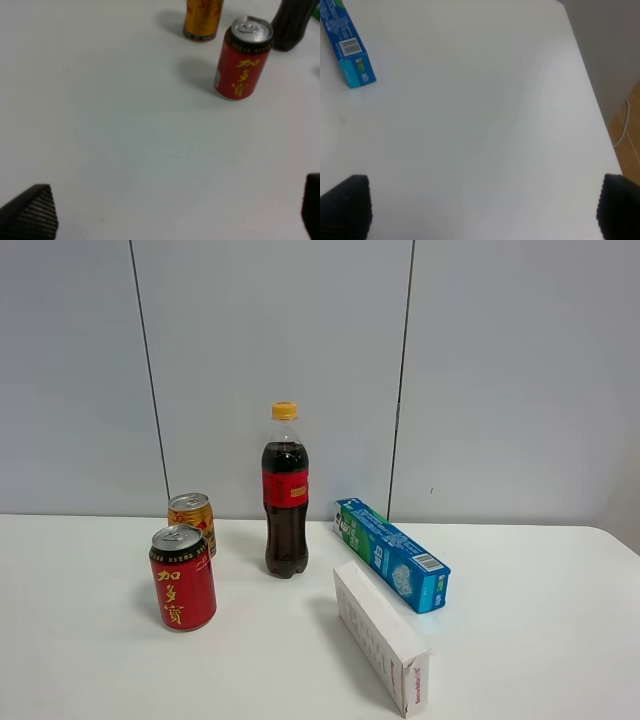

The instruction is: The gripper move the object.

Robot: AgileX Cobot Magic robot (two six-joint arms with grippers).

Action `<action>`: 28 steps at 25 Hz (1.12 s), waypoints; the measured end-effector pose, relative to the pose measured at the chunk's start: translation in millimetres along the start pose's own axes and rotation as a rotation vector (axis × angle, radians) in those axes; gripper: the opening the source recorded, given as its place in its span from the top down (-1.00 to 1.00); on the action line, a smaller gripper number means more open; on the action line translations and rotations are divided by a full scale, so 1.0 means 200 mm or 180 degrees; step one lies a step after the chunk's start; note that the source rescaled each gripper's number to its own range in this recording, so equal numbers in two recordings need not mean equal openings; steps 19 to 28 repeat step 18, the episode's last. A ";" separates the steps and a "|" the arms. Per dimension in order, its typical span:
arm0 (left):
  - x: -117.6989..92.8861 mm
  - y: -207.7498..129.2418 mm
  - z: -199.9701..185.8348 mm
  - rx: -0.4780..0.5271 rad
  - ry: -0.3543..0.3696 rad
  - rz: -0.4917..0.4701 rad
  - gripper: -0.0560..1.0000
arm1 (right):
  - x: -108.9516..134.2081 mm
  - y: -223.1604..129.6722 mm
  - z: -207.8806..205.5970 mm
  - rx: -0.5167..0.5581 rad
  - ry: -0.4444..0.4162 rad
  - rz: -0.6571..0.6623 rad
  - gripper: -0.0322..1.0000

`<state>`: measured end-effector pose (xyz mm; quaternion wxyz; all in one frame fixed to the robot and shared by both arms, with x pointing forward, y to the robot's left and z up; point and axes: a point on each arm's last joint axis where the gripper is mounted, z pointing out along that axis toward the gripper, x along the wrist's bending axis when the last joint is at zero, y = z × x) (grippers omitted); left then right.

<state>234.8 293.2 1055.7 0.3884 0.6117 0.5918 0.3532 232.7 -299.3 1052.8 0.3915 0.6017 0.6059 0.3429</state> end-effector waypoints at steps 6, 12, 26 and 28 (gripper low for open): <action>0.00 0.00 0.00 0.0000 0.0000 0.0000 -1.00 | 0.00 0.00 0.00 0.0000 0.0000 0.0000 -1.00; 0.00 0.00 0.00 0.0000 0.0000 0.0000 -1.00 | 0.00 0.00 0.00 0.0000 0.0000 0.0000 -1.00; 0.00 0.00 0.00 0.0000 0.0000 0.0000 -1.00 | 0.00 0.00 0.00 0.0000 0.0000 0.0000 -1.00; 0.00 0.00 0.00 0.0000 0.0000 0.0000 -1.00 | 0.00 0.00 0.00 0.0000 0.0000 0.0000 -1.00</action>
